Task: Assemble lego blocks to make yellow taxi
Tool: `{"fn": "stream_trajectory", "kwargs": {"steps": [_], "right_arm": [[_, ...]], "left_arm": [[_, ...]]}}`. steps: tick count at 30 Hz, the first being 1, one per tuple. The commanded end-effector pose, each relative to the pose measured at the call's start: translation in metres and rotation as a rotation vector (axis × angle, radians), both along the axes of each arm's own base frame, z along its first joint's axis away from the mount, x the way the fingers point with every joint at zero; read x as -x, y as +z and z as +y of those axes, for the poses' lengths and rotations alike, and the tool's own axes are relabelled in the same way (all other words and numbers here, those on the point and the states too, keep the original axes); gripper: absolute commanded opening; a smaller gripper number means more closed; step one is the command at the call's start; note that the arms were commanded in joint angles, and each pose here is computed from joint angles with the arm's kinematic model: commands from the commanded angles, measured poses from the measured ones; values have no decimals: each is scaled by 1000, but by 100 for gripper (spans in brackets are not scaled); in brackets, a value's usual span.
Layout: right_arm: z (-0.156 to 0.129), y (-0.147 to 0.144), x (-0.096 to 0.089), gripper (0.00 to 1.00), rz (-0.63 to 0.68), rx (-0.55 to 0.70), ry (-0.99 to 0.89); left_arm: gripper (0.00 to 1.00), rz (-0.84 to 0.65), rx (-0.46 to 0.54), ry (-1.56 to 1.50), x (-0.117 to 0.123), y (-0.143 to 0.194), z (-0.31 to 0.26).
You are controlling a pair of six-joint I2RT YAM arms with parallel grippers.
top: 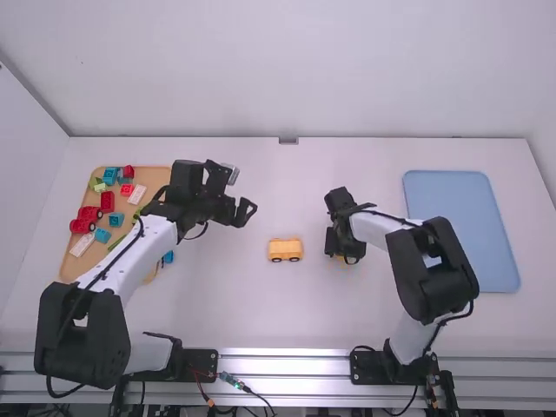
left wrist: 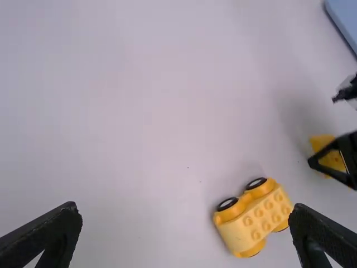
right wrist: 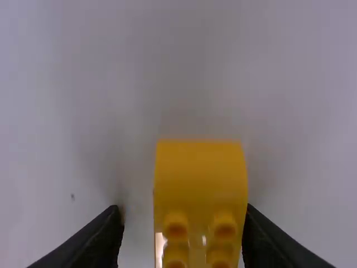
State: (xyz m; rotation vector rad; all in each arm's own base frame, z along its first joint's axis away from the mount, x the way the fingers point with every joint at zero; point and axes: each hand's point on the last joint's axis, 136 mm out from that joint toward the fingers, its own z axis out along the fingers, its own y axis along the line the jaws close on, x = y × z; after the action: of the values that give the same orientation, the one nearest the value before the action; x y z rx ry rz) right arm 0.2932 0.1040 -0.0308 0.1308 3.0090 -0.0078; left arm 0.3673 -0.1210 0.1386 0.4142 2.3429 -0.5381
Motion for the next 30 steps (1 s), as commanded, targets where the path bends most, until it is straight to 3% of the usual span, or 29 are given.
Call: {"fn": "stream_trajectory", "kwargs": {"steps": [1,9,19,25,27,30], "right_arm": [[-6,13,2,57,-61,-26,-3],[-13,9,4,58,-63,-103,-17],[-7,0,1,56,2,-49,11],[-6,-10,-5,28,38,-32,18],[-5,-11,-7,11,35,-34,14],[-4,-10,-9,0,28,-41,-33]], "left_arm": [[99,-31,6,-6,-2,13,-3],[99,-16,21,12,-2,13,-3],[99,-15,20,10,-2,12,-3],[99,-12,19,11,-1,12,-3],[99,-12,19,10,-1,12,-3],[99,-13,19,10,-1,12,-3]]}}
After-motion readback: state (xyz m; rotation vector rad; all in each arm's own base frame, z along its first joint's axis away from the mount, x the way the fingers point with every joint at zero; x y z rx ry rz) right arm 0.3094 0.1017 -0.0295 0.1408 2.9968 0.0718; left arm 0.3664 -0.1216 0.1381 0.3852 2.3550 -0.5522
